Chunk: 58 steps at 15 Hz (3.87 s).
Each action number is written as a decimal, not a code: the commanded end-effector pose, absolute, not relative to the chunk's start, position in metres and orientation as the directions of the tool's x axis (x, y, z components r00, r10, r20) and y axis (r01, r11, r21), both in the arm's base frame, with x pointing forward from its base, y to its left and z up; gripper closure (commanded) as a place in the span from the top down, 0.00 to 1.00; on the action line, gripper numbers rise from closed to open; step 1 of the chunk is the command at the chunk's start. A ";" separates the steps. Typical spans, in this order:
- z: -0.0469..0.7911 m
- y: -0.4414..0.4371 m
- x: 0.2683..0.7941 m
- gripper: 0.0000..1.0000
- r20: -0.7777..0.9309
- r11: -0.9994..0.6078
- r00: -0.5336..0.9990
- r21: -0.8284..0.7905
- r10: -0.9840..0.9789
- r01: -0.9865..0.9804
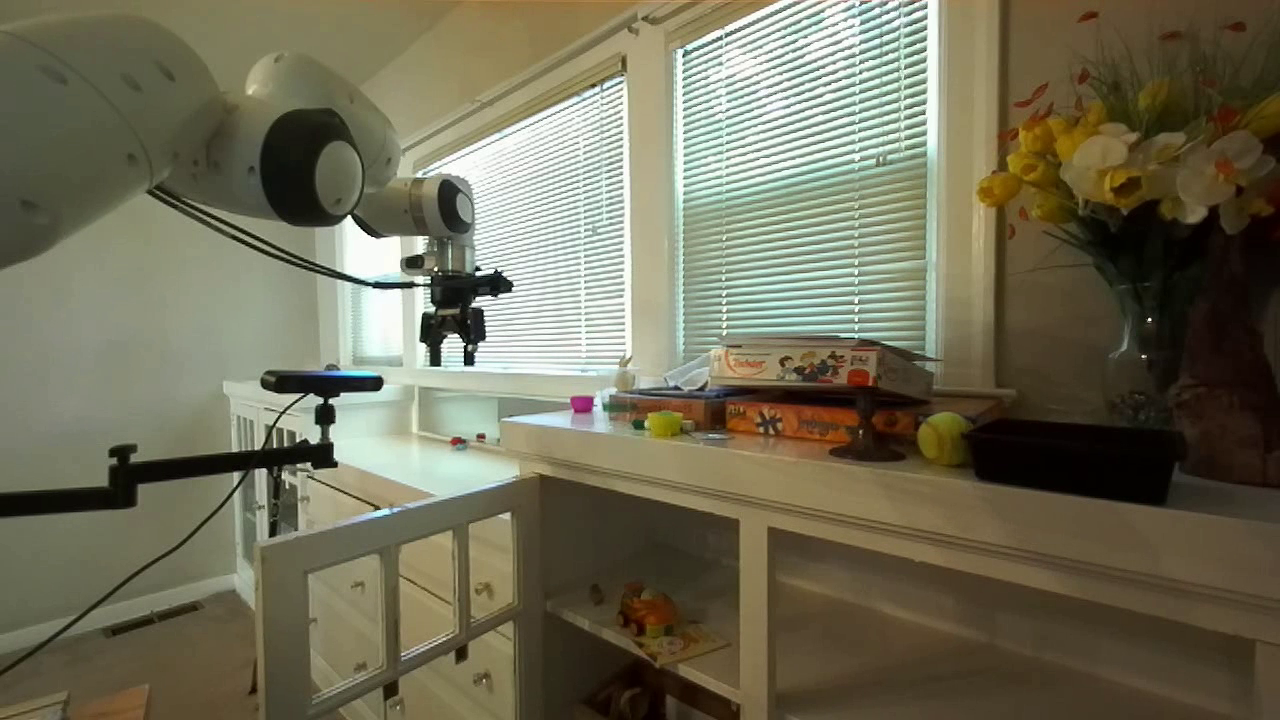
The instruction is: Hang the towel on the cabinet's door
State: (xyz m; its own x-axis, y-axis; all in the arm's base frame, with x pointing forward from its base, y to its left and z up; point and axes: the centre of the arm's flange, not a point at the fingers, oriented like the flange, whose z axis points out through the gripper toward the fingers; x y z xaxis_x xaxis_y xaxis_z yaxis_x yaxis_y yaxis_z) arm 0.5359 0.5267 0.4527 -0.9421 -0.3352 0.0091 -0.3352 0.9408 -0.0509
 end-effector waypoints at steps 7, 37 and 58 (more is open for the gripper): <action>0.453 0.527 0.536 1.00 0.009 0.941 -0.942 -0.051 -0.335 -0.335; 0.598 0.434 0.631 1.00 -0.425 0.893 -0.785 -0.241 -0.450 -0.381; 0.577 0.376 0.732 1.00 -0.555 0.991 -0.822 -0.047 -0.129 -0.124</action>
State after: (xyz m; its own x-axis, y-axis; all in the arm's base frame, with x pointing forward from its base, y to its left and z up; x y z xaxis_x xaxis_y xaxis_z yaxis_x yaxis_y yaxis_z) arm 0.6944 0.3651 0.5727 -0.8295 -0.1333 -0.5424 -0.1106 0.9911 -0.0744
